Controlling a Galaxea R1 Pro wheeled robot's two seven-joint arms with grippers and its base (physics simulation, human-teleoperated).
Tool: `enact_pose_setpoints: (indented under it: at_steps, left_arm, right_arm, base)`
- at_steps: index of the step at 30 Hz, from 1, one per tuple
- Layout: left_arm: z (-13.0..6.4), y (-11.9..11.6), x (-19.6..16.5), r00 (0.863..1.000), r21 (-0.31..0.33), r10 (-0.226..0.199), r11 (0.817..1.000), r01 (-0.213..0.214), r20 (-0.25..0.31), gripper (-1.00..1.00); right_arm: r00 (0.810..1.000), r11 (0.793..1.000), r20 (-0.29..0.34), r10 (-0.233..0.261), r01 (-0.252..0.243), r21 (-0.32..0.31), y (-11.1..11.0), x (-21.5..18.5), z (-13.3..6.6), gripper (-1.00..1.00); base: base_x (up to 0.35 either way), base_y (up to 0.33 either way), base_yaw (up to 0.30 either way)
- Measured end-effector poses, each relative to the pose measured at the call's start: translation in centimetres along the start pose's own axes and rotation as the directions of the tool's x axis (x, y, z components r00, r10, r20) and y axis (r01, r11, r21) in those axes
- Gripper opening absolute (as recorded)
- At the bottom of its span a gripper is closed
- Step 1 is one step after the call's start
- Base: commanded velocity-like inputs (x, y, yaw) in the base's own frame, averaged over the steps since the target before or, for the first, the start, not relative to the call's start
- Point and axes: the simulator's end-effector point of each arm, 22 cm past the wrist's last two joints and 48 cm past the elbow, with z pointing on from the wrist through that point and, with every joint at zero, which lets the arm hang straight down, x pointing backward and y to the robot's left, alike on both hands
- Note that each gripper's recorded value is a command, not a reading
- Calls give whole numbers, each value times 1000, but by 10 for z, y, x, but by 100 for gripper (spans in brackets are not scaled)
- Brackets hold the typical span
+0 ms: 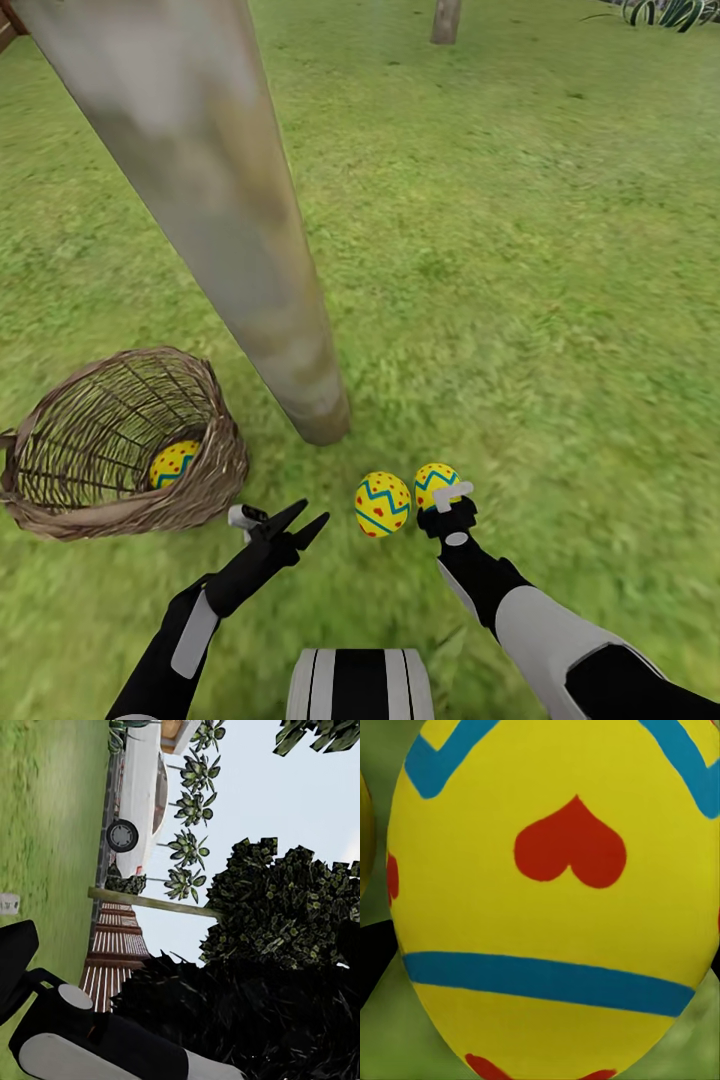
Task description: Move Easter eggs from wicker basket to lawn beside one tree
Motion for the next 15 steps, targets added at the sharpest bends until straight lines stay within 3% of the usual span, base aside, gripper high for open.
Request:
enact_pose_setpoints:
  at_steps: [1, 15]
  left_arm:
    - [0, 0, 0, 1000, 0, 0, 1000, 0, 0, 100]
    - [-5, 2, 2, 1000, -5, -8, 1000, 8, 9, 100]
  right_arm:
    - [1000, 1000, -1, 1, -1, 2, 0, 1, 0, 100]
    - [1000, 1000, -5, -28, 28, 13, -3, 4, 1, 100]
  base:
    - [14, 0, 0]
    - [0, 0, 0]
